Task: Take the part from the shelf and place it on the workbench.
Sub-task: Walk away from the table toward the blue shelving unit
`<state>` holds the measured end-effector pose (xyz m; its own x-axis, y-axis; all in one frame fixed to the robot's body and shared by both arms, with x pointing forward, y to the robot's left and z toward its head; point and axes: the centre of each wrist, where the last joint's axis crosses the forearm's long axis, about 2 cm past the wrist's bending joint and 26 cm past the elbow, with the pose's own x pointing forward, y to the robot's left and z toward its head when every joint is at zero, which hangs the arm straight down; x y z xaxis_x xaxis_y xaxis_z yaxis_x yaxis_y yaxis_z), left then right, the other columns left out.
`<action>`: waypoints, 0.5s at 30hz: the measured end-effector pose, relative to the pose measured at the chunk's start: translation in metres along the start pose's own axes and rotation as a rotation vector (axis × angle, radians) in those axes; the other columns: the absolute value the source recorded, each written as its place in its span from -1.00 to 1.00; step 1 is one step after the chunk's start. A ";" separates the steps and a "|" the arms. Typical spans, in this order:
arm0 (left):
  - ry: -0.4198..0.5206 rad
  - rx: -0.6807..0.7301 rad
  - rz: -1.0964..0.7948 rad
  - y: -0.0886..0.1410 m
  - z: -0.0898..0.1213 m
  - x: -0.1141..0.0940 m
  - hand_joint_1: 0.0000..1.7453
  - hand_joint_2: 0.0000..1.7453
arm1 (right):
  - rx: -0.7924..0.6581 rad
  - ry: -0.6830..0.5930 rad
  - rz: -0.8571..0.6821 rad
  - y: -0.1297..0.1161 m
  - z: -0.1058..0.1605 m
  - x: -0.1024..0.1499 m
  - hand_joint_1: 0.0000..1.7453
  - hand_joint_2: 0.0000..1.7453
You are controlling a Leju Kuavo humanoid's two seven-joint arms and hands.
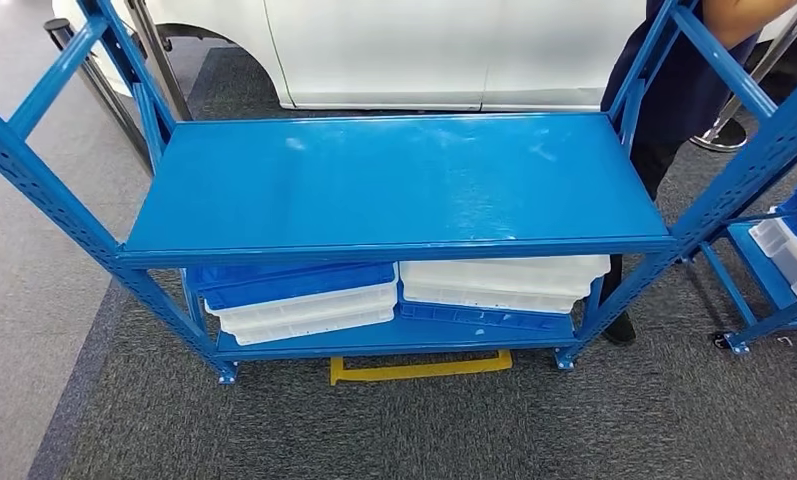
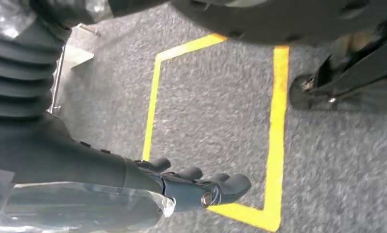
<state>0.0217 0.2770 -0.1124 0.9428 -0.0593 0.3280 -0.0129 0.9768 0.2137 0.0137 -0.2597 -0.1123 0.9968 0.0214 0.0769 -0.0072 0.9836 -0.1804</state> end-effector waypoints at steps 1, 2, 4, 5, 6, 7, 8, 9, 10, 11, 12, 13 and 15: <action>0.000 0.000 0.001 0.000 0.000 0.000 -1.00 1.00 | -0.001 0.001 -0.003 0.000 0.000 0.000 -1.00 -0.50; 0.000 0.001 0.001 0.000 0.000 0.000 -1.00 1.00 | -0.001 0.004 -0.005 0.000 0.000 0.000 -1.00 0.00; 0.000 -0.001 0.002 0.000 0.000 0.000 -1.00 1.00 | -0.001 0.013 -0.009 0.000 0.000 0.000 -1.00 1.00; 0.001 -0.003 0.005 0.000 0.000 0.000 -1.00 1.00 | 0.001 0.019 -0.011 0.000 0.000 -0.001 -1.00 1.00; 0.002 -0.005 0.009 0.000 0.000 0.000 -1.00 1.00 | 0.002 0.024 -0.013 -0.001 0.000 -0.001 -1.00 1.00; 0.003 -0.007 0.013 0.000 0.000 0.000 -1.00 1.00 | 0.003 0.028 -0.014 -0.001 0.000 -0.001 -1.00 1.00; 0.005 -0.008 0.018 0.001 0.000 0.000 -1.00 1.00 | 0.004 0.030 -0.016 -0.002 0.000 -0.001 -1.00 1.00; 0.007 -0.009 0.022 0.001 0.000 0.000 -1.00 1.00 | 0.005 0.030 -0.018 -0.003 -0.001 -0.001 -1.00 1.00; 0.009 -0.008 0.025 0.002 0.000 -0.001 -1.00 1.00 | 0.006 0.029 -0.022 -0.004 -0.001 0.000 -1.00 1.00; 0.011 -0.007 0.029 0.003 0.000 -0.001 -1.00 1.00 | 0.007 0.027 -0.026 -0.005 -0.001 0.000 -1.00 1.00; 0.013 -0.005 0.033 0.003 -0.001 -0.002 -1.00 1.00 | 0.007 0.024 -0.031 -0.006 -0.001 0.000 -1.00 1.00; 0.015 -0.004 0.036 0.004 -0.001 -0.002 -1.00 1.00 | 0.006 0.022 -0.034 -0.007 -0.002 0.001 -1.00 1.00; 0.018 -0.001 0.041 0.006 -0.001 -0.002 -1.00 1.00 | 0.004 0.017 -0.040 -0.009 -0.002 0.001 -1.00 1.00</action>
<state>0.0196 0.2833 -0.1127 0.9472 -0.0156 0.3201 -0.0513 0.9785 0.1995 0.0151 -0.2693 -0.1127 0.9975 -0.0211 0.0676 0.0326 0.9843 -0.1736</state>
